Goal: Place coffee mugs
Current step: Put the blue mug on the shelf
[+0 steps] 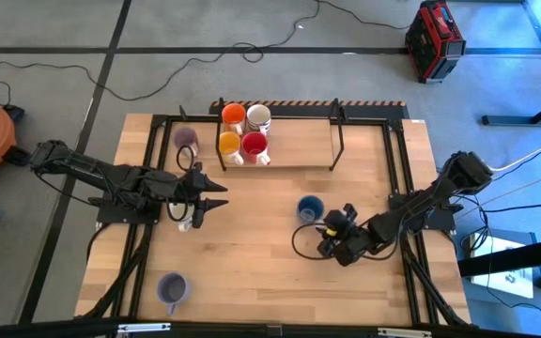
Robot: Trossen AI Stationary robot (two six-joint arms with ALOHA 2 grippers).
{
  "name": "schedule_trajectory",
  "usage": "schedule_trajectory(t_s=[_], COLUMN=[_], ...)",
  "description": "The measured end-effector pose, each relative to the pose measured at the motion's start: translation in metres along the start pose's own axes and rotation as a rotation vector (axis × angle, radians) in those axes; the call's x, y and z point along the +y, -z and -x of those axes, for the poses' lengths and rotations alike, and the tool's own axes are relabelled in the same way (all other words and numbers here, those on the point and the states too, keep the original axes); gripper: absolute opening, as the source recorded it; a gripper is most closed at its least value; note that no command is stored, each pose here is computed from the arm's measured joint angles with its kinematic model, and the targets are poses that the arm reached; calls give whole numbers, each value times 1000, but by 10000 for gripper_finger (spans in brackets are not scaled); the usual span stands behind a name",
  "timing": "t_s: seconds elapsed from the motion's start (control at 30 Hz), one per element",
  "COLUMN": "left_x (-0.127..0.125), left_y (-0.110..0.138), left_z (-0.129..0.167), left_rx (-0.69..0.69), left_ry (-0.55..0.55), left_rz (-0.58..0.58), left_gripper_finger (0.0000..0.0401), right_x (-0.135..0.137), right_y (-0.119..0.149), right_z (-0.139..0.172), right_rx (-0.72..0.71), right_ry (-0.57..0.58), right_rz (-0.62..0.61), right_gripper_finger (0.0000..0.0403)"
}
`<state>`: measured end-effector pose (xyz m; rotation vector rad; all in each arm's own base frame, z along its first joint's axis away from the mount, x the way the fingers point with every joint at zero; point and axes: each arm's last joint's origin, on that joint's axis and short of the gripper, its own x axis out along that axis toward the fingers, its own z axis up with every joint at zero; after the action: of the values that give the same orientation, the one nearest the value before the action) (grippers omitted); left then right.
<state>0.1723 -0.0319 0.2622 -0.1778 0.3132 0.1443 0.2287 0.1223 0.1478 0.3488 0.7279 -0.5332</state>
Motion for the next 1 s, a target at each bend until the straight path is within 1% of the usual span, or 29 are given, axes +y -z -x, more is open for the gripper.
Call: schedule_trajectory(t_s=[0.07, 0.17, 0.37, 0.53, 0.63, 0.77, 0.9, 1.0], left_x=[0, 0, 0, 0, 0, 0, 0, 0], left_y=[0, 0, 0, 0, 0, 0, -1, -1], left_z=[0, 0, 0, 0, 0, 0, 0, 0], left_rx=[-3, -3, -4, -5, -5, -8, -9, -9], left_ry=[0, 0, -9, -11, -12, -19, -19, -19], left_rz=[1, 0, -1, -1, -1, -1, 0, 0], left_gripper_finger=[172, 172, 172, 172, 172, 172, 172, 172], right_x=[1, 4, 6, 10, 19, 30, 37, 37], right_y=[5, 7, 8, 4, -8, -29, -57, -87], right_z=[-5, -9, -12, -10, -6, 2, 4, 1], right_rx=[11, 7, 3, 6, -12, -39, -89, -112], right_ry=[12, 6, 6, 0, -5, 22, 35, 39], right_rz=[15, 5, 8, 13, 9, 11, -20, -85], right_gripper_finger=[123, 105, 36, 36, 36, 36, 36, 36])
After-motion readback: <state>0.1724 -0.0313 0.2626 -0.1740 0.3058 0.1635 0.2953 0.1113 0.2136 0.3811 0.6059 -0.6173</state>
